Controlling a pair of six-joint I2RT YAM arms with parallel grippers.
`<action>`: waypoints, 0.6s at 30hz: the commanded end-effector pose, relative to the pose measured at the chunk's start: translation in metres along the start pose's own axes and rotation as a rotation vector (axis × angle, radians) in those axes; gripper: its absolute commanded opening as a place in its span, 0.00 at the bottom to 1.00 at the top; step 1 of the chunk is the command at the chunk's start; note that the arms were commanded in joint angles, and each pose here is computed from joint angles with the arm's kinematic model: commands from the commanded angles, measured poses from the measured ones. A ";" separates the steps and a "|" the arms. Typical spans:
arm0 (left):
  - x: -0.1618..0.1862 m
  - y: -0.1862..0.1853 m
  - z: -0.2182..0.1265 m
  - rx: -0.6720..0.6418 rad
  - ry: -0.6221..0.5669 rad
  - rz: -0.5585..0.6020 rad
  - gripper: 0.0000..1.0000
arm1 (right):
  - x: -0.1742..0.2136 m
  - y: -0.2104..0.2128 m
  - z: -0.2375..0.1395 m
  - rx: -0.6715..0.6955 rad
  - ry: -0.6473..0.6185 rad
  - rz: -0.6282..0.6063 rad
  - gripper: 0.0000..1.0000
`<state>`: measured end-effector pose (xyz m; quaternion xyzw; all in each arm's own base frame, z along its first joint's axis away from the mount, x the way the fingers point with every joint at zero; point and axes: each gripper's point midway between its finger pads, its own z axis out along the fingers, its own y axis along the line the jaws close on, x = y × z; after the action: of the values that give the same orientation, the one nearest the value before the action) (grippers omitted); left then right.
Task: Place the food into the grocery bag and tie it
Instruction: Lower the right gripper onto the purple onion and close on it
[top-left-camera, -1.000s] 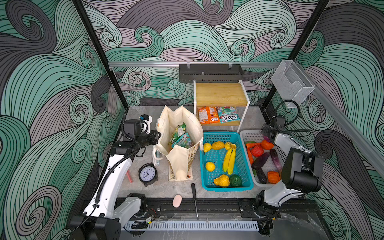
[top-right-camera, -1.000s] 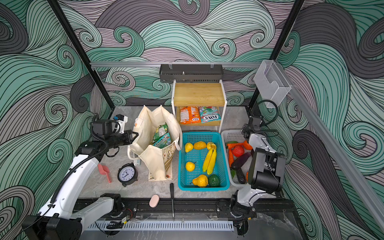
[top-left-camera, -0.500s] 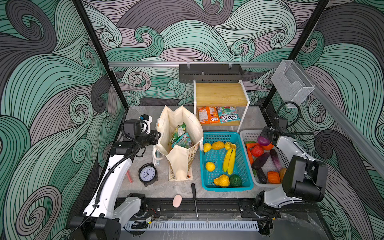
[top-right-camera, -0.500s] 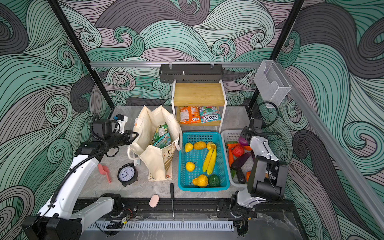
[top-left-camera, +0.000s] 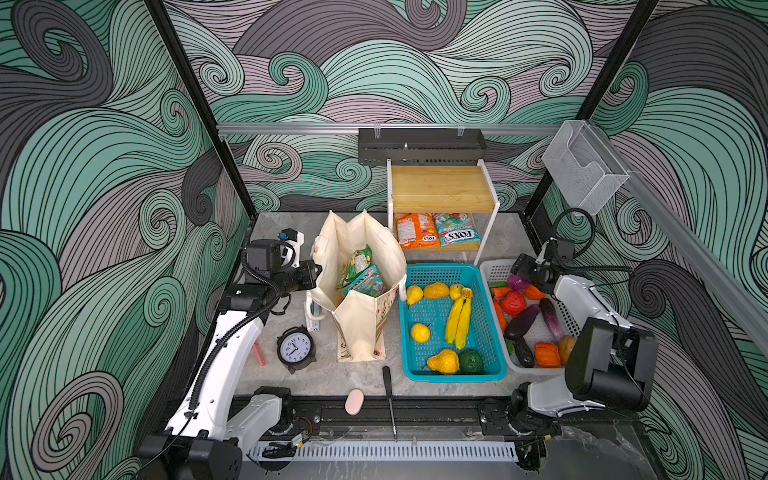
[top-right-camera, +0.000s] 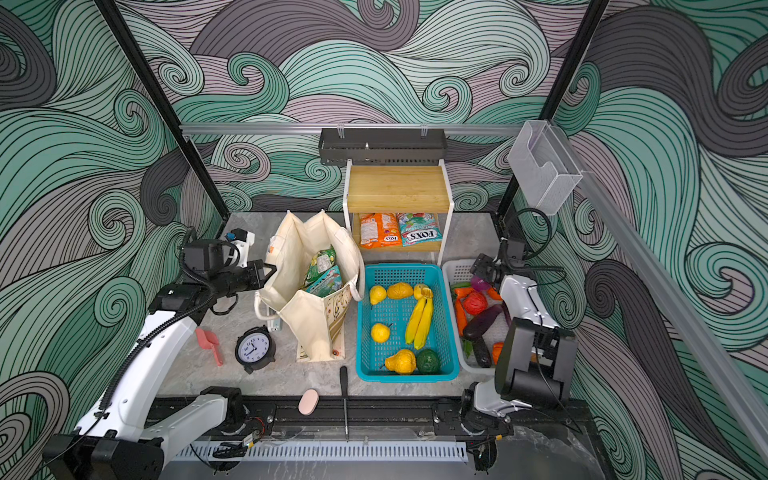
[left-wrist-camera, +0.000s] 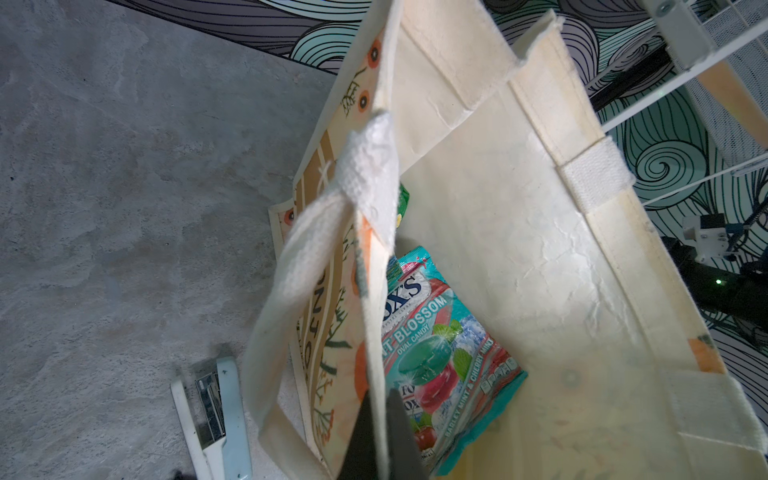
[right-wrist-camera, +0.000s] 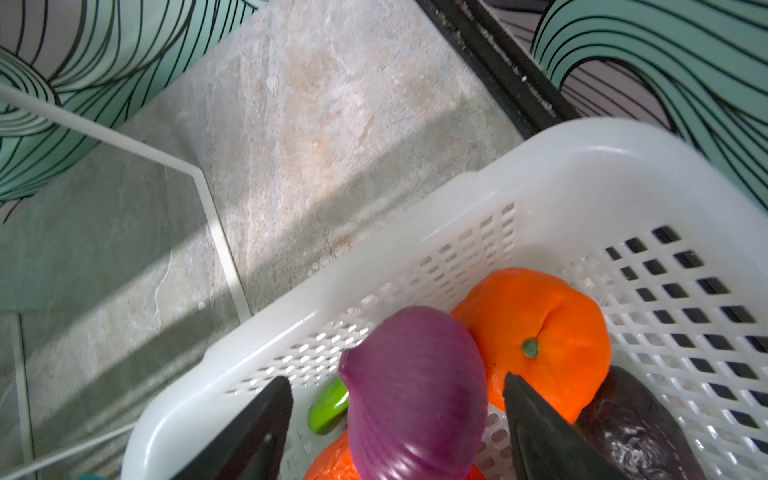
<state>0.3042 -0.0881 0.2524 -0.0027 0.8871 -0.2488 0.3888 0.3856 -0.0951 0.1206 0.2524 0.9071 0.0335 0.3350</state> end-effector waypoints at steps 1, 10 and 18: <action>0.004 -0.002 -0.003 0.009 0.008 0.013 0.00 | 0.015 0.002 0.010 -0.017 0.067 0.011 0.81; 0.003 -0.002 -0.005 0.006 0.002 0.017 0.00 | 0.023 -0.001 0.016 0.003 0.086 0.020 0.84; 0.003 -0.002 -0.005 0.007 0.001 0.018 0.00 | 0.029 -0.003 0.028 0.010 0.112 0.034 0.82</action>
<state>0.3032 -0.0880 0.2542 -0.0019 0.8859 -0.2489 0.3914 0.3838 -0.0880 0.0892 0.2616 0.9187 0.0494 0.2916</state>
